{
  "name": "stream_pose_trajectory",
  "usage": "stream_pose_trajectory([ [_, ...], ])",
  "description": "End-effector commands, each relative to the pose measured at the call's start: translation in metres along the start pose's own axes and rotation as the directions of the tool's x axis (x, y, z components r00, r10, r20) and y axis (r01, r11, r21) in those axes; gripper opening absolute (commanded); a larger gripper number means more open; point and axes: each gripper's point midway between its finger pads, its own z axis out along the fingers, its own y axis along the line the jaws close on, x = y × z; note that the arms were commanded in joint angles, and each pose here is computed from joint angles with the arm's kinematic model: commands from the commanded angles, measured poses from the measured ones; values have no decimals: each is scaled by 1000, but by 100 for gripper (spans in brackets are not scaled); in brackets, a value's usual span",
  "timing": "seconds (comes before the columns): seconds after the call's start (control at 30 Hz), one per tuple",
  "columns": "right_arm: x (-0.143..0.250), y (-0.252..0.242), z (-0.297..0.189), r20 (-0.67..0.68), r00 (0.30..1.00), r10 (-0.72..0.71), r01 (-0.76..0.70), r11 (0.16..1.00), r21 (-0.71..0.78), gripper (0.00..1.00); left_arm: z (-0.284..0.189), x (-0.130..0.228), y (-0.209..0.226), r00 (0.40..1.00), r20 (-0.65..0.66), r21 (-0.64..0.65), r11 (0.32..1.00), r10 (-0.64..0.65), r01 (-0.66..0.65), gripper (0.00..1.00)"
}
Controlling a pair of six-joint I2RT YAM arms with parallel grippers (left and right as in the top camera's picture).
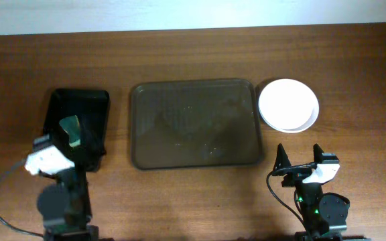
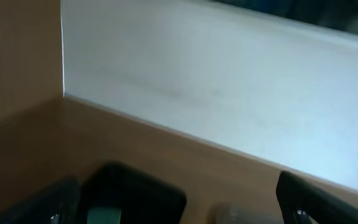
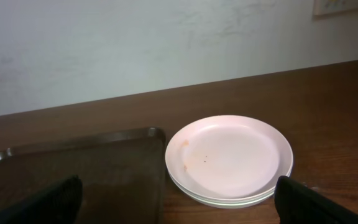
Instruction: Clean dirty plates on tray and stack at the side
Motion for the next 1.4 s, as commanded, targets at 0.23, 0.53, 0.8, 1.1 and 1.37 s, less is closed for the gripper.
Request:
stream_pose_trajectory([
  [0.23,3,0,0,-5,1000,-3,3,1000,2,98,-22,74,12,975,76,43,976,210,-214,99],
  [0.53,3,0,0,-5,1000,-3,3,1000,2,98,-31,113,12,924,-54,111,921,380,-372,99],
  [0.8,3,0,0,-5,1000,-3,3,1000,2,98,-31,113,12,924,-54,112,921,380,-372,99],
  [1.1,3,0,0,-5,1000,-3,3,1000,2,99,-31,113,12,924,-54,112,921,380,-372,99],
  [1.37,3,0,0,-5,1000,-3,3,1000,2,98,-31,113,12,924,-54,112,921,380,-372,99],
])
